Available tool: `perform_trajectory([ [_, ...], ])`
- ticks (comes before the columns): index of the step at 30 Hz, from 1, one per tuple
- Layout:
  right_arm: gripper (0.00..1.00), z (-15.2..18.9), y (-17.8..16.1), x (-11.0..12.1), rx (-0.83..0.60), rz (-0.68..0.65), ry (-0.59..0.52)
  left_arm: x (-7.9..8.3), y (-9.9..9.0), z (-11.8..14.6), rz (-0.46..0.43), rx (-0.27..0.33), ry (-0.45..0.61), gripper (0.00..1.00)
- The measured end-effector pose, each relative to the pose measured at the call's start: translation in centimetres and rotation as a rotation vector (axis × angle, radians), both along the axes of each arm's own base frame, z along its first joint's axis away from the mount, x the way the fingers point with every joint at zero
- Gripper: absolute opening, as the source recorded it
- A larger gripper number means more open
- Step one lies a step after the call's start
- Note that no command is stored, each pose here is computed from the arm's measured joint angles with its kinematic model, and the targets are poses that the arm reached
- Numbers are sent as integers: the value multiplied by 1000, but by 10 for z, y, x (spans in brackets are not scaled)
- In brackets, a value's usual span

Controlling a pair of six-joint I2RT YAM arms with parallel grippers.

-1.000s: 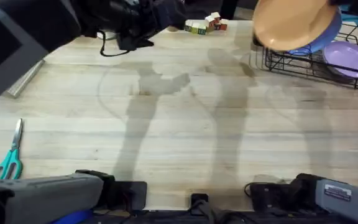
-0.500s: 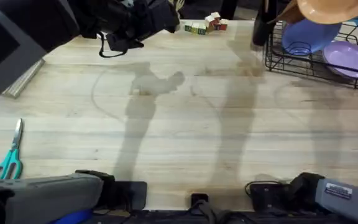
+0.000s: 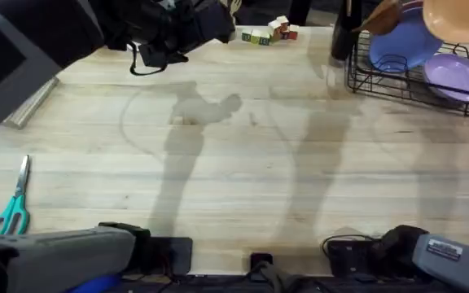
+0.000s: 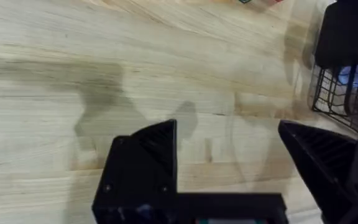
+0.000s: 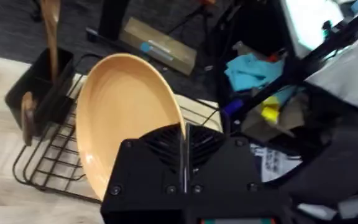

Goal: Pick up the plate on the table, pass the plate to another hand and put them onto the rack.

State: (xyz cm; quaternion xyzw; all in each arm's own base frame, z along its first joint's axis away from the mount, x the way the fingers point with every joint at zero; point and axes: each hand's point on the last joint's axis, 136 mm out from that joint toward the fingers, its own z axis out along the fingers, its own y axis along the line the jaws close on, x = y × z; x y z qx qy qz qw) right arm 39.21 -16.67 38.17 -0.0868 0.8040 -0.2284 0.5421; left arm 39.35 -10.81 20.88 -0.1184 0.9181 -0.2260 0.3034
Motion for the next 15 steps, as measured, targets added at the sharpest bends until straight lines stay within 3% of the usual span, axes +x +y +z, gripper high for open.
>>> perform_trajectory([
  [7,27,28,-7,-23,-124,-15,-35,0,0,0,0,0,0,996],
  [15,27,30,-18,-28,-261,-4,7,0,0,0,0,0,0,996],
])
